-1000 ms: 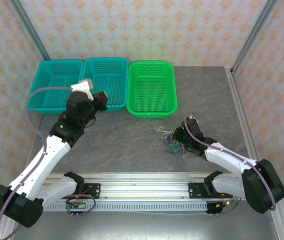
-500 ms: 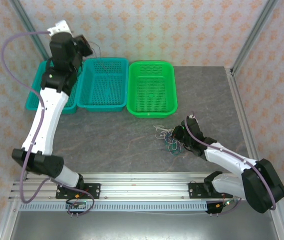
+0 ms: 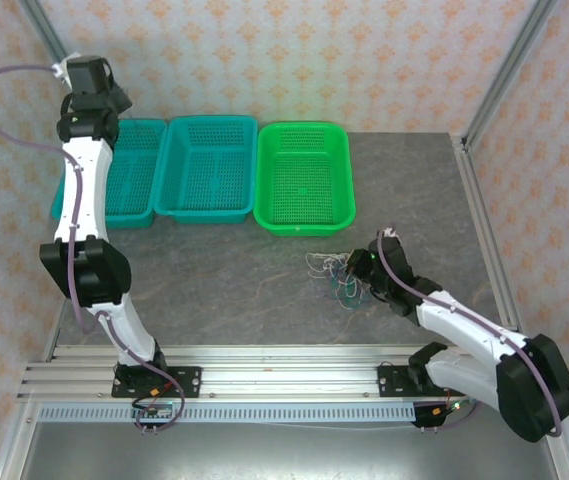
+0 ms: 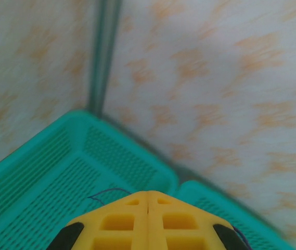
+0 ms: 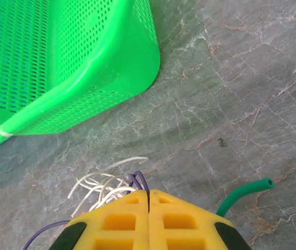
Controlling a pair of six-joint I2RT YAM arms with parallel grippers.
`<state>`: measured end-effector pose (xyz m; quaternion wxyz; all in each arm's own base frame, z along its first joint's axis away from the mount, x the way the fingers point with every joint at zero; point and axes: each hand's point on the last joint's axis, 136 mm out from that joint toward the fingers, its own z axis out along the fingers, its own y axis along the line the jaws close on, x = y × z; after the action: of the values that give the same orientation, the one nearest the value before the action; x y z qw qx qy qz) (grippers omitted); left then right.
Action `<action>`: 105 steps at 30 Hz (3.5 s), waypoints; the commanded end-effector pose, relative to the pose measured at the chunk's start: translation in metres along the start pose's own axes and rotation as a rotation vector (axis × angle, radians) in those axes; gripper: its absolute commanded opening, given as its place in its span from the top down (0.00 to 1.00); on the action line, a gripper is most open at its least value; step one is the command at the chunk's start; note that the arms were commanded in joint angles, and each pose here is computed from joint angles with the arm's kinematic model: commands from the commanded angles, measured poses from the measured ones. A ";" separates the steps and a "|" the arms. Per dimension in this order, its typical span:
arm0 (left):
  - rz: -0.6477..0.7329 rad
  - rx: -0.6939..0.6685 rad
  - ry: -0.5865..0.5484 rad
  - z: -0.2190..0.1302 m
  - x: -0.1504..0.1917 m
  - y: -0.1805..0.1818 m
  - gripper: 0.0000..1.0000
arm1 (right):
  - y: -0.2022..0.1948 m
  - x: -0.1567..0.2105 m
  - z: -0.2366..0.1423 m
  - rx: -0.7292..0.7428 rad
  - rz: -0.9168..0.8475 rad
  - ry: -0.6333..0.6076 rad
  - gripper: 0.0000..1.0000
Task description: Untangle the cables
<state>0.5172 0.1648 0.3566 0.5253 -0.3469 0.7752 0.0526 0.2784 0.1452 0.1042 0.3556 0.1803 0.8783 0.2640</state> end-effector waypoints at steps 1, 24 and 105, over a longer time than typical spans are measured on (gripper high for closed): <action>-0.047 -0.141 0.141 0.031 0.046 0.052 0.80 | -0.009 0.004 -0.007 0.019 0.017 -0.010 1.00; 0.044 -0.256 0.492 0.067 0.135 0.086 0.56 | -0.001 0.015 0.000 -0.024 0.004 0.053 0.98; -0.045 0.261 0.770 0.024 0.159 0.008 0.98 | 0.034 -0.041 -0.061 -0.078 -0.192 -0.139 0.13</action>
<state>0.4963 0.1367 0.1751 0.1951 -0.3669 0.8917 -0.1794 0.2578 0.1378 0.1218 0.3587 0.1345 0.8888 0.2515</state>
